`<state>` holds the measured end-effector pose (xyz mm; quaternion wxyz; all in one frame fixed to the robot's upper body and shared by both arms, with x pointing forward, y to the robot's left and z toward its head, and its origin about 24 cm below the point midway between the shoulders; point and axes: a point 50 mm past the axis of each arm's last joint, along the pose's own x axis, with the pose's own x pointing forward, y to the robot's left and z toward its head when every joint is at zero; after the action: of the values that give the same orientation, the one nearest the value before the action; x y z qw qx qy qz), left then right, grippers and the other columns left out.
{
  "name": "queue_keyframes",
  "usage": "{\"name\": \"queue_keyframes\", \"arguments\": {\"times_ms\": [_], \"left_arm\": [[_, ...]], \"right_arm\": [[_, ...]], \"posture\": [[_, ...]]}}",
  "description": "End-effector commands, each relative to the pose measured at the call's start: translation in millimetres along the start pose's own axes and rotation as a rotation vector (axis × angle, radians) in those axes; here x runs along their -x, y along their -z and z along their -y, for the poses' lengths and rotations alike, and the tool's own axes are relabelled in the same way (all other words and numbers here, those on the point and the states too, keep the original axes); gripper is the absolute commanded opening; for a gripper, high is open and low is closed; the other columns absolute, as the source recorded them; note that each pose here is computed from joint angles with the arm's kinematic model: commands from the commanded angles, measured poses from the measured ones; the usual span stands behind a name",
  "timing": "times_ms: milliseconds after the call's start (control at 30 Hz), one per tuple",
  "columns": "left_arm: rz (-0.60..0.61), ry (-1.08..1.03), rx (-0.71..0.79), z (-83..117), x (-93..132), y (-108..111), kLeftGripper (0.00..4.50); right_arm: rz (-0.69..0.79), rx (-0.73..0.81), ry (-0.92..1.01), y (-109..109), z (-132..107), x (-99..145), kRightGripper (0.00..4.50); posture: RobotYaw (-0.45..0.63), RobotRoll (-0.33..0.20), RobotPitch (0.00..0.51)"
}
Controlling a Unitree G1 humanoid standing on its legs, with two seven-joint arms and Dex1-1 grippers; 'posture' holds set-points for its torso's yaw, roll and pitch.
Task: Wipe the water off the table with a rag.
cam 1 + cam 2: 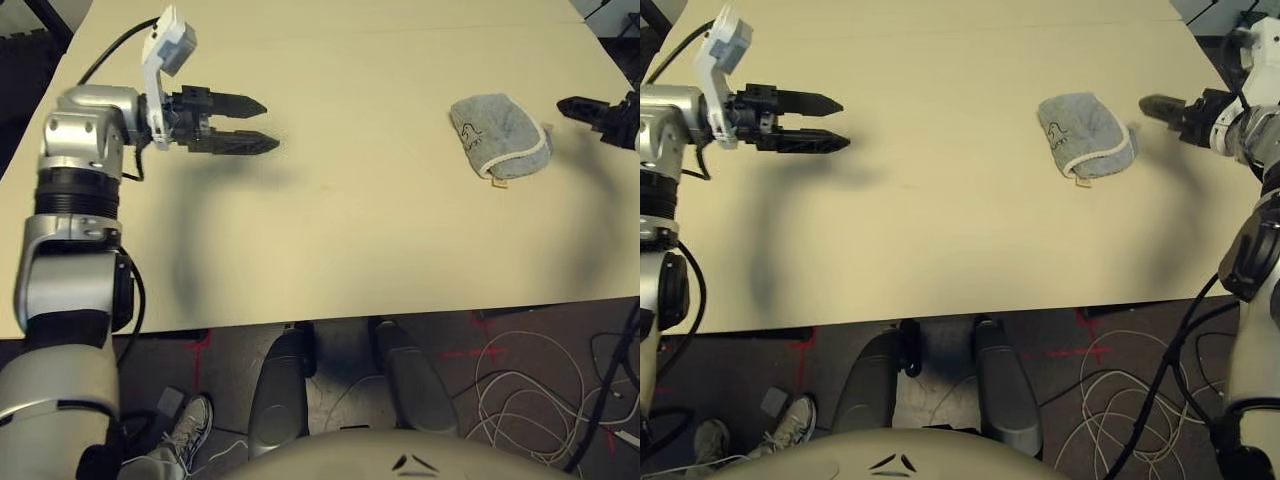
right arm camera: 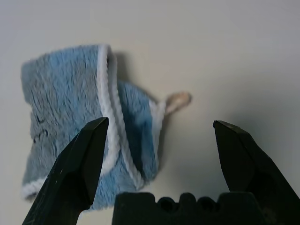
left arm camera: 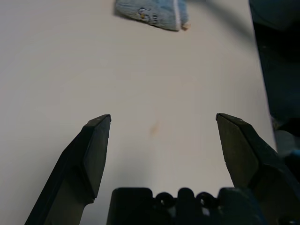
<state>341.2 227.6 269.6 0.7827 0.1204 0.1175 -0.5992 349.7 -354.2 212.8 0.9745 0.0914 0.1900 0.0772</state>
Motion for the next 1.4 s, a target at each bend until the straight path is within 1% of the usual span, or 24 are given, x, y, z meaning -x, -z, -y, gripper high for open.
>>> {"name": "queue_keyframes", "arguments": {"times_ms": [33,267,567,700,833,900,967,1067,1200,1267,1300,1400], "left_arm": [[-0.032,0.02,-0.001,3.5,2.1,-0.7,4.5],[-0.053,0.038,0.008,8.2,1.0,5.2,4.5],[-0.058,0.063,0.011,12.4,-4.2,8.0,4.5],[-0.056,0.071,0.01,13.4,-6.1,7.8,4.5],[-0.052,0.076,0.009,13.8,-7.3,7.4,4.5],[-0.049,0.079,0.009,13.7,-8.0,7.1,4.5],[-0.047,0.08,0.01,13.6,-8.7,7.8,4.5],[-0.053,0.081,0.01,13.6,-9.2,10.5,4.5],[-0.062,0.078,0.005,13.4,-8.8,11.8,4.5],[-0.107,0.051,-0.027,10.8,-6.3,16.5,4.5],[-0.131,0.037,-0.044,9.3,-5.0,19.0,4.5],[-0.18,0.011,-0.076,6.4,-0.5,23.3,4.5]], "right_arm": [[-0.047,-0.041,-0.025,11.9,-1.2,-4.2,4.46],[-0.083,-0.122,-0.119,17.8,-13.2,-11.3,4.46],[-0.185,-0.158,-0.188,33.5,-27.7,-23.3,4.46],[-0.198,-0.176,-0.235,33.5,-38.8,-29.6,4.46],[-0.192,-0.179,-0.271,29.0,-51.2,-36.3,4.46],[-0.166,-0.179,-0.263,25.5,-55.6,-40.1,4.09],[-0.131,-0.196,-0.237,22.3,-57.7,-43.1,3.55],[-0.093,-0.22,-0.212,19.5,-60.7,-47.0,2.52],[-0.061,-0.219,-0.177,18.3,-62.3,-51.0,0.97],[-0.03,-0.219,-0.15,14.9,-63.5,-53.1,0.26],[-0.017,-0.219,-0.146,13.1,-64.8,-54.0,0.03],[0.004,-0.232,-0.207,3.4,-79.6,-57.5,0.01]], "posture": [[-0.11,0.0,0.266],[-0.1,0.0,0.276],[-0.1,0.0,0.294],[-0.1,0.0,0.294],[-0.11,0.0,0.298],[-0.11,0.0,0.298],[-0.11,0.0,0.3],[-0.11,0.0,0.301],[-0.12,0.0,0.3],[-0.11,0.0,0.294],[-0.11,0.0,0.293],[-0.12,0.0,0.29]]}}
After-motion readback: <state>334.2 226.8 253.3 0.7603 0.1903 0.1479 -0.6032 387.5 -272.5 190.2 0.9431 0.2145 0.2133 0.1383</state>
